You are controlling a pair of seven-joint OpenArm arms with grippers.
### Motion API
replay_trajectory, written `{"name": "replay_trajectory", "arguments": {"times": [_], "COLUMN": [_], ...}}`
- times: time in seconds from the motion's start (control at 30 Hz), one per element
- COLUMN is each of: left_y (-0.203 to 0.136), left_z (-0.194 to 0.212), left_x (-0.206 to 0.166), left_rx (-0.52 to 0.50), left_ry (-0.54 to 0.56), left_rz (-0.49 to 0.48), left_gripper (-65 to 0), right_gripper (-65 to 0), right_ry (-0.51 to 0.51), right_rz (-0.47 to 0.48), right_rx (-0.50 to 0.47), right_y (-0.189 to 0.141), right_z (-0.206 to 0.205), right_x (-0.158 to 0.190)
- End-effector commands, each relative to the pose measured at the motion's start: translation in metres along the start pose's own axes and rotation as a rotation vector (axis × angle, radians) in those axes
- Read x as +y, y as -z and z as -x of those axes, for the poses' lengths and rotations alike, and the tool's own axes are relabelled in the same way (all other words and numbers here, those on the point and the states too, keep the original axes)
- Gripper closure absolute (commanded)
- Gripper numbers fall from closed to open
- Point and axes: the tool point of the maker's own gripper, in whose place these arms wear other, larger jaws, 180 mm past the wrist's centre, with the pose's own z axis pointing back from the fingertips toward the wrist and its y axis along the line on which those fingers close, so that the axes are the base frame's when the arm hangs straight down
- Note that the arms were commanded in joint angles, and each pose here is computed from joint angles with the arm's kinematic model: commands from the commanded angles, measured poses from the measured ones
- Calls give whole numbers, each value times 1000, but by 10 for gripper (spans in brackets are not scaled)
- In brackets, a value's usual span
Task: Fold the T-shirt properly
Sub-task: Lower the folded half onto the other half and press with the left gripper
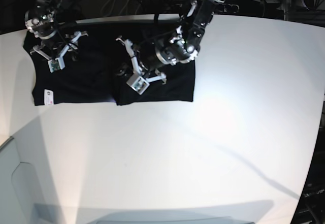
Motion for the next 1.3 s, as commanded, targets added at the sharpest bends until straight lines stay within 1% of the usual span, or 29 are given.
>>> {"name": "replay_trajectory", "arguments": {"times": [0.0, 0.07, 0.17, 0.47, 0.6, 0.7, 0.77, 1.0, 1.13, 1.27], "left_y": [0, 0, 3, 16, 21, 24, 27, 28, 29, 30], "left_z": [-20, -21, -33, -26, -24, -29, -23, -21, -31, -35], "left_x": [-7, -8, -9, -7, -27, -34, -37, -36, -32, -35], "left_rx": [-64, -66, -89, -57, -43, -45, -28, -21, -36, -45], "left_ry": [7, 7, 17, -11, 23, 52, 51, 45, 66, 64], "left_rz": [24, 24, 29, 38, 86, 107, 116, 114, 108, 115], "left_gripper": [0, 0, 0, 0, 0, 0, 0, 0, 0, -1], "right_gripper": [-323, -323, -323, -323, -323, -323, -323, -323, -323, -323], "right_ry": [-19, -19, -19, -19, -19, -20, -20, -21, -19, -19], "right_rz": [8, 8, 8, 9, 9, 9, 9, 8, 7, 7], "right_rx": [9, 9, 9, 11, 14, 14, 14, 14, 14, 14], "right_y": [-2, -2, -2, -3, -3, -3, -3, -3, -3, -3], "right_z": [0, 0, 0, 1, 1, 1, 1, 1, 1, 1], "right_x": [-3, -3, -3, -3, -3, -3, -3, -3, -2, -2]}}
